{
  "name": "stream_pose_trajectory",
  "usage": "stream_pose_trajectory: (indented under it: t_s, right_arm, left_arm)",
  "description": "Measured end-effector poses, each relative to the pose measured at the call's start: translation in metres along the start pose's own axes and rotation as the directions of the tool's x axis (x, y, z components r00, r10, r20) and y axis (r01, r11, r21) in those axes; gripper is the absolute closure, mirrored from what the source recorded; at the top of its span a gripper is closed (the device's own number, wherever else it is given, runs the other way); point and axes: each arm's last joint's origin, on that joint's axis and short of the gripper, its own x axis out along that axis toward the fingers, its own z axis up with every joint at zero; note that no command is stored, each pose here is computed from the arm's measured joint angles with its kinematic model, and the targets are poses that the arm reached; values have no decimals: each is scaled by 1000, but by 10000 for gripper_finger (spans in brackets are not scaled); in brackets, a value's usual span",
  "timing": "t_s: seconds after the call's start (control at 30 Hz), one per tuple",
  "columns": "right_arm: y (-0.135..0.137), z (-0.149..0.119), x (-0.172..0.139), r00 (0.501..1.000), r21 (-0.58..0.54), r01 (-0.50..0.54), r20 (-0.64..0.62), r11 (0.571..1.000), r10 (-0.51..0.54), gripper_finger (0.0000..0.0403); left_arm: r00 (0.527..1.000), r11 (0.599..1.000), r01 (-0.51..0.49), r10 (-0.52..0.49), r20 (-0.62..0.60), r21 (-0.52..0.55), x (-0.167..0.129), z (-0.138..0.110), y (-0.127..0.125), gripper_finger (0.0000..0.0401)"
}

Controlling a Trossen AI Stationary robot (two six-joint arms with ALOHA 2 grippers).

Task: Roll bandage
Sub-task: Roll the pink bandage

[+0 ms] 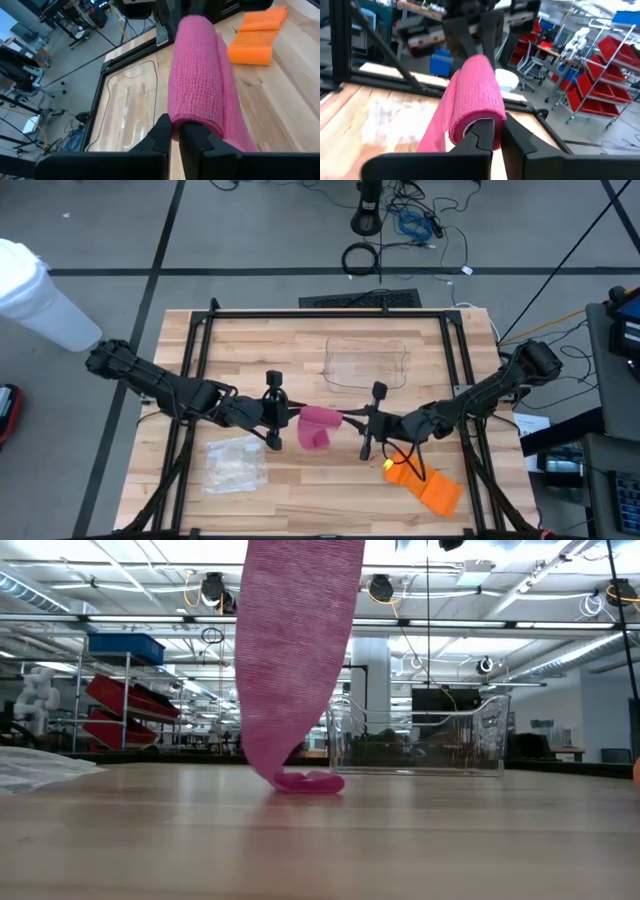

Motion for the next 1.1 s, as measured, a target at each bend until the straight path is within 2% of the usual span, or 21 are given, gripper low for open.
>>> stream_pose_trajectory:
  t_s: [0.13, 0.23, 0.43, 0.5, 0.67, 0.83, 0.97, 1.03, 1.1]
  right_arm:
    - [2, 0, -2, 1000, -34, -14, -2, 999, 14, 337]
    - [3, 5, -8, 1000, -48, -4, 8, 999, 4, 284]
    - [-1, 18, -29, 978, -105, 203, -16, 974, -206, 190]
    - [-1, 24, -38, 973, -107, 229, -17, 968, -232, 172]
    - [2, 18, -50, 985, -48, 155, -75, 987, -159, 161]
    - [6, -21, -43, 996, 76, 14, -84, 997, -7, 166]
    - [-1, -50, -36, 1000, 198, 13, -3, 980, -13, 167]
    - [-6, -62, -30, 1000, 248, -15, 16, 969, 11, 167]
    - [-9, -68, -23, 999, 299, -47, 27, 953, 41, 167]
  left_arm:
    - [1000, 1000, -5, 6, 16, -20, 0, 2, 1, 382]
    - [999, 998, -49, 49, 11, -31, 0, 2, 1, 383]
    - [994, 993, -113, 113, 2, -44, 0, 3, 4, 384]
    - [990, 989, -142, 142, -4, -47, 0, 4, 5, 384]
    - [981, 980, -192, 191, -18, -55, -1, 3, 7, 384]
    - [982, 979, -188, 186, -28, -81, 0, 1, 5, 384]
    - [983, 978, -182, 177, -56, -101, 6, -15, -3, 384]
    - [982, 974, -183, 176, -66, -135, 12, -31, -10, 384]
    - [981, 965, -193, 191, -28, -179, 18, -47, -15, 384]
